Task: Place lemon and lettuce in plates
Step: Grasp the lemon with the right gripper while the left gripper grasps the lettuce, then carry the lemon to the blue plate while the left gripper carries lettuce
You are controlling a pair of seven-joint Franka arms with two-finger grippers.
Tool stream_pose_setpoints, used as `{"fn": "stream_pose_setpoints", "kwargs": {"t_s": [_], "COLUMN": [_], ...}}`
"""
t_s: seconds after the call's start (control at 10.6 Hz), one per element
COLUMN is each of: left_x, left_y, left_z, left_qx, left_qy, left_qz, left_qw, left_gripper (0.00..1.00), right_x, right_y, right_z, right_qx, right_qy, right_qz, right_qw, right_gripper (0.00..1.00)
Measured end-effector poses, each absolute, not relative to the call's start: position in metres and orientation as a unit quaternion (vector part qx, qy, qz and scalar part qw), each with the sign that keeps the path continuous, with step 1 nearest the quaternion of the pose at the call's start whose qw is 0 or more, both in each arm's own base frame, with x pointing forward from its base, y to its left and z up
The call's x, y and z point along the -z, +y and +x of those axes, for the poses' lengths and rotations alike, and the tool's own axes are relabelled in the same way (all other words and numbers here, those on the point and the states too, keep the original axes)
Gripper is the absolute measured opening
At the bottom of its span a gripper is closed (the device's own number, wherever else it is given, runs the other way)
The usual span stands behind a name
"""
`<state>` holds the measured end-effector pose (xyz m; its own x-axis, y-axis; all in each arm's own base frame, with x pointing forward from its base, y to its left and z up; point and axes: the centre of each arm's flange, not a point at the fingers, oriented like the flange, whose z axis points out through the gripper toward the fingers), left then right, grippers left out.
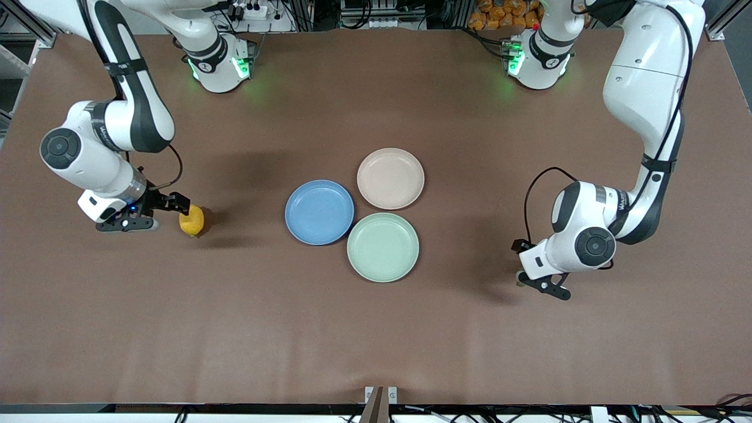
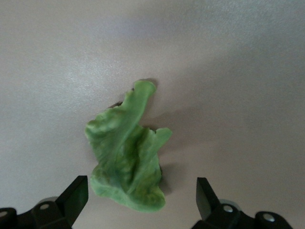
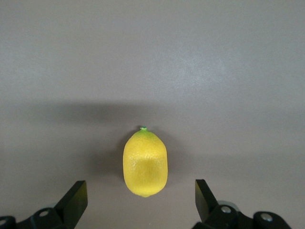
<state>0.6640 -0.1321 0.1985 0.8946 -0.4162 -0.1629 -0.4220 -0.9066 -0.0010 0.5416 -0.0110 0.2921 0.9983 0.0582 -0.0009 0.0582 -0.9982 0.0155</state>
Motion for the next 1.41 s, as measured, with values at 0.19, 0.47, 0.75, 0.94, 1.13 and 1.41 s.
{"fn": "stream_pose_setpoints", "kwargs": {"t_s": [0.19, 0.47, 0.75, 0.94, 1.13, 1.41], "left_x": [-0.19, -0.188, -0.181, -0.179, -0.182, -0.183], "left_y": [-0.132, -0.129, -0.124, -0.122, -0.122, -0.123], "left_z": [0.665, 0.667, 0.669, 0.671, 0.674, 0.675], "left_qx": [-0.079, -0.073, -0.067, -0.063, -0.057, -0.055], "left_qy": [0.215, 0.214, 0.222, 0.22, 0.219, 0.203], "left_qz": [-0.973, -0.974, -0.973, -0.973, -0.974, -0.977], "left_qw": [0.017, 0.017, 0.015, 0.014, 0.014, 0.015], "left_gripper": [1.0, 1.0, 1.0, 1.0, 0.86, 0.48], "right_x": [-0.275, -0.249, -0.229, -0.212, -0.2, -0.185], "right_y": [-0.011, -0.012, -0.012, -0.012, -0.011, -0.007], "right_z": [0.538, 0.53, 0.528, 0.524, 0.523, 0.522], "right_qx": [-0.006, -0.004, -0.007, -0.012, -0.013, -0.019], "right_qy": [0.029, 0.029, 0.03, 0.03, 0.032, 0.037], "right_qz": [1.0, 0.999, 0.999, 0.999, 0.999, 0.999], "right_qw": [0.009, 0.011, 0.013, 0.014, 0.015, 0.015], "right_gripper": [1.0, 1.0, 1.0, 1.0, 1.0, 1.0]}}
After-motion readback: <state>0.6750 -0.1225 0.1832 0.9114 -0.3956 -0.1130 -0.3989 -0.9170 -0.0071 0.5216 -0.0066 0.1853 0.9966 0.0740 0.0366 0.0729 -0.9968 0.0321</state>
